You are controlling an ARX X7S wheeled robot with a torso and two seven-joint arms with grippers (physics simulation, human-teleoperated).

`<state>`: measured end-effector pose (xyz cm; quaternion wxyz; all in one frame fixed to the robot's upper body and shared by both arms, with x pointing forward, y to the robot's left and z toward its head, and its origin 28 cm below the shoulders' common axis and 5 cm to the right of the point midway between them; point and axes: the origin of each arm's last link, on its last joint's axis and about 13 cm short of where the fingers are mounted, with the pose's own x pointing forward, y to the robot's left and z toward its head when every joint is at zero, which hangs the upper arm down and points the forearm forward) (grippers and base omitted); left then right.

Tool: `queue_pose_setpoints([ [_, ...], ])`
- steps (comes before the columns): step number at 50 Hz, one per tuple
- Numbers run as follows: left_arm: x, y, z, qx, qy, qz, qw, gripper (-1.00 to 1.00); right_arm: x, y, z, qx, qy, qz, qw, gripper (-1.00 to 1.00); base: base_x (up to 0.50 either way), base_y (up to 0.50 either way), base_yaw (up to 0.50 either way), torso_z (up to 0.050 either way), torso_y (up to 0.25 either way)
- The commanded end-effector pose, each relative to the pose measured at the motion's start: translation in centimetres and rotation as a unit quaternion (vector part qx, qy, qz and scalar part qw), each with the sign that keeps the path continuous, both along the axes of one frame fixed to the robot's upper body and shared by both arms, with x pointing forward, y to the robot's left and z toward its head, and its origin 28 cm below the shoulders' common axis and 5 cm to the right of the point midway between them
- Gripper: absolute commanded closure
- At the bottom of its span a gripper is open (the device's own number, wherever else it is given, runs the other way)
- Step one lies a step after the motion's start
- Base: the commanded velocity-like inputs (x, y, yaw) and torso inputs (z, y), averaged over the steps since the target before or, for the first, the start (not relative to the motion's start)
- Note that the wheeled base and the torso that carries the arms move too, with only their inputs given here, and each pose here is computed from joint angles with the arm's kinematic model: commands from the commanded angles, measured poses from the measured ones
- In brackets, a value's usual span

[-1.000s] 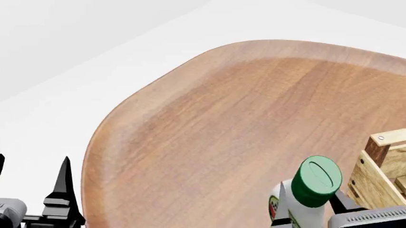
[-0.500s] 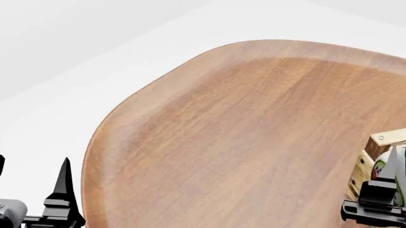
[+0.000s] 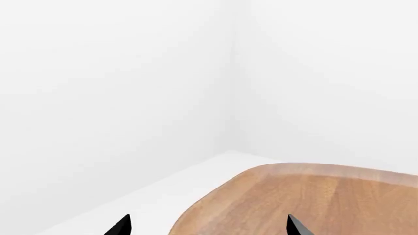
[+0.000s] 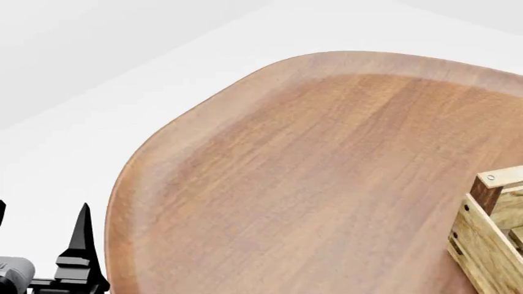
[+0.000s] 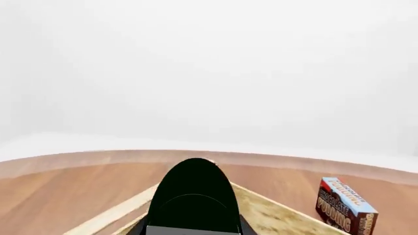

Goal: Pick up the salad dressing and put it in the tray.

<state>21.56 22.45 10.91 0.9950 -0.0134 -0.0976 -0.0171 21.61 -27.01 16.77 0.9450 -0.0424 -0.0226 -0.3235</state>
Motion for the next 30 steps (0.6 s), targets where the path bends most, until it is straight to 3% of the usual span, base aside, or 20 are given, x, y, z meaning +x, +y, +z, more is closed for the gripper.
queue_pose_setpoints([
  [1, 0.0, 0.0, 0.0, 0.000, 0.000, 0.000, 1.000, -1.00, 1.0, -2.6, -1.0, 0.007, 0.016, -0.075, 0.997, 1.00, 0.00, 0.00, 0.00, 0.000, 0.000],
  [12, 0.0, 0.0, 0.0, 0.001, 0.000, 0.000, 1.000, -1.00, 1.8, -5.2, -2.3, 0.057, 0.035, -0.122, 0.990, 1.00, 0.00, 0.00, 0.00, 0.000, 0.001],
  [30, 0.0, -0.1, 0.0, 0.005, 0.000, -0.001, 1.000, -1.00, 3.2, -8.9, -7.2, 0.079, 0.078, -0.217, 0.970, 1.00, 0.00, 0.00, 0.00, 0.000, 0.001],
])
